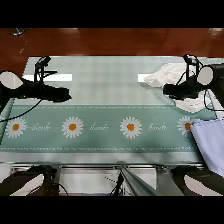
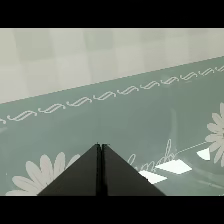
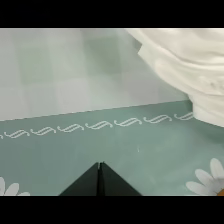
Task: Fold the shirts.
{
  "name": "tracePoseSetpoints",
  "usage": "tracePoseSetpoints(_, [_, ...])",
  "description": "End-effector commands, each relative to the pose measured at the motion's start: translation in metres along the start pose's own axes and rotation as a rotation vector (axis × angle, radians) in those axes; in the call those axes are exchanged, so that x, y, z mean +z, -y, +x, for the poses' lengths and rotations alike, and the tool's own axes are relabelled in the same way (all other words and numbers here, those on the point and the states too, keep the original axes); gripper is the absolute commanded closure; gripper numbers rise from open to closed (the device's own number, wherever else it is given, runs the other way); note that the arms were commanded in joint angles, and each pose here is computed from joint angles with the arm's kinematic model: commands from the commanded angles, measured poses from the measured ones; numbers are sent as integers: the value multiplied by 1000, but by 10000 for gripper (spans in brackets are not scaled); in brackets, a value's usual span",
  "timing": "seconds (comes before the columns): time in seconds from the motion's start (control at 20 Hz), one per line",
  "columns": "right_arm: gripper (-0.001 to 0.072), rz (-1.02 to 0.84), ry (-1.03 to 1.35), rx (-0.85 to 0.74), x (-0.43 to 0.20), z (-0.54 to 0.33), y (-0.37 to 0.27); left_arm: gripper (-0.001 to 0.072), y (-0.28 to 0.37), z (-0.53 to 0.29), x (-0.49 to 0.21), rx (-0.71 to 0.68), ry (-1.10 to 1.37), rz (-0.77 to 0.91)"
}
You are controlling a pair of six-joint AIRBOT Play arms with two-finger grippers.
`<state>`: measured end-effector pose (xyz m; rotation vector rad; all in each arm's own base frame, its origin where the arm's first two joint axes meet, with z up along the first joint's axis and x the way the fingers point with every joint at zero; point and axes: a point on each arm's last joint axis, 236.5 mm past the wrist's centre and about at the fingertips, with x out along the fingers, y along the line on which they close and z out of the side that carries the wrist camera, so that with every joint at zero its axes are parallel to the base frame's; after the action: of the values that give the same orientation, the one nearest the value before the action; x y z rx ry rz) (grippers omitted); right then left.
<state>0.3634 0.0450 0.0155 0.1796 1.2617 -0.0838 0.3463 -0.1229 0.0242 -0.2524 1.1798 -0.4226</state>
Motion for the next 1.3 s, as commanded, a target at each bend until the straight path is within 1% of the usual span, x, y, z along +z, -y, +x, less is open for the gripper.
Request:
tracePoseSetpoints(0.0, [685,-1,0,1,0,0,-1,688,0,0,0,0,0,-1])
tracePoseSetpoints(0.7, [685,-1,19,6,5,0,-2,688,-2,1,7,7,27,-2])
tracePoseSetpoints(0.9, [685,-5,200,60,47,-5,-15,688,-5,0,25,15,106,-9])
tracePoseSetpoints(1.0, [685,-58,318,17,74,-12,-7,688,-7,0,33,24,139,-9])
tracePoseSetpoints(1.05, [681,-104,381,-34,88,-17,3,688,-9,0,39,30,161,-10])
tracePoseSetpoints(1.1, [504,-150,440,-88,103,-22,12,687,-11,0,44,35,181,-12])
tracePoseSetpoints(1.15, [82,-195,492,-130,116,-25,17,590,-14,1,51,45,209,-16])
tracePoseSetpoints(1.2, [90,-244,537,-170,128,-25,21,266,-17,3,56,52,227,-19])
tracePoseSetpoints(1.25, [90,-259,561,-198,137,-22,26,12,-21,6,63,58,253,-38])
